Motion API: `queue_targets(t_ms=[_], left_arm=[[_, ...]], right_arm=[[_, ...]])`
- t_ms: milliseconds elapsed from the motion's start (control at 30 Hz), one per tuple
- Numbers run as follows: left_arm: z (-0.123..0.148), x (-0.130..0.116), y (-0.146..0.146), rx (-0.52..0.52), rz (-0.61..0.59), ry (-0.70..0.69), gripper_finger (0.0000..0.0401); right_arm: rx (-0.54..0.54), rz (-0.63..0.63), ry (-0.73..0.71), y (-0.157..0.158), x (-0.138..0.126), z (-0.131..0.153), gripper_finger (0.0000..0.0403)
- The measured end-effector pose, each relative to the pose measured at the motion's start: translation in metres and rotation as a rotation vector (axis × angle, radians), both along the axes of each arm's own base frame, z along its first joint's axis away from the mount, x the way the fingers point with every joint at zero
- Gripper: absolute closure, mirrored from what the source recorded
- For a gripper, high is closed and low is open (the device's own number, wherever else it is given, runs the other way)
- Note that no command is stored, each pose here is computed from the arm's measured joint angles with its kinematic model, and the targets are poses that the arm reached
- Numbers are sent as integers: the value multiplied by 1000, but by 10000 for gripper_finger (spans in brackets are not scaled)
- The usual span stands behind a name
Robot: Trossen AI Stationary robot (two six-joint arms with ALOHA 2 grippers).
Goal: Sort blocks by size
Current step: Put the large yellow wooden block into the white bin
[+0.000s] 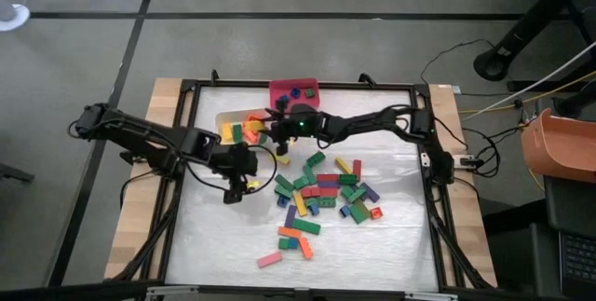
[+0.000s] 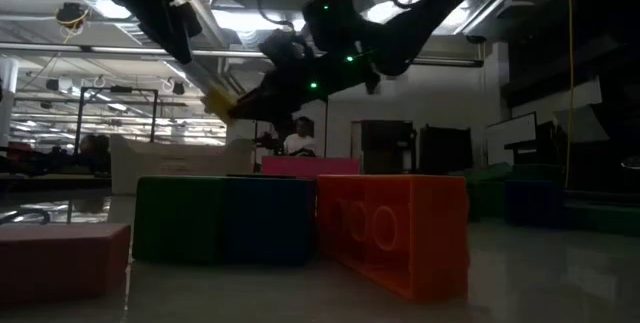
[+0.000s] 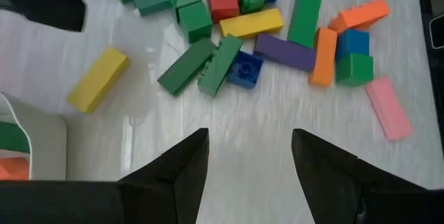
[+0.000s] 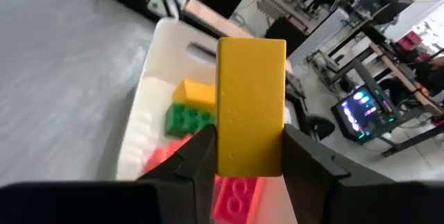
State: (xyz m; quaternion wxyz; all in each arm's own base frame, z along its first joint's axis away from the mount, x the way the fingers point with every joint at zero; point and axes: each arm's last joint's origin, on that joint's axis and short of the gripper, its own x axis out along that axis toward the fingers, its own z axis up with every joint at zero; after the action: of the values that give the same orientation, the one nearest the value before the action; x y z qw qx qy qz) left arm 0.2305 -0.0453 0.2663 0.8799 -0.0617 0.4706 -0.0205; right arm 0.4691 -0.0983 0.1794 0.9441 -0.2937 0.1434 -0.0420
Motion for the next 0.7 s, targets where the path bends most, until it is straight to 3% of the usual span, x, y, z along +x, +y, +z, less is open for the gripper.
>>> queue_targets(t_ms=[367, 467, 700], left_arm=[[0, -1, -3, 62, -7, -10, 207], [0, 1, -1, 151, 7, -30, 207], [-3, 24, 4, 366, -78, -145, 207]], right_arm=[[14, -2, 70, -2, 4, 3, 183], [32, -1, 161, -1, 1, 6, 165], [-13, 33, 415, 5, -29, 55, 156]])
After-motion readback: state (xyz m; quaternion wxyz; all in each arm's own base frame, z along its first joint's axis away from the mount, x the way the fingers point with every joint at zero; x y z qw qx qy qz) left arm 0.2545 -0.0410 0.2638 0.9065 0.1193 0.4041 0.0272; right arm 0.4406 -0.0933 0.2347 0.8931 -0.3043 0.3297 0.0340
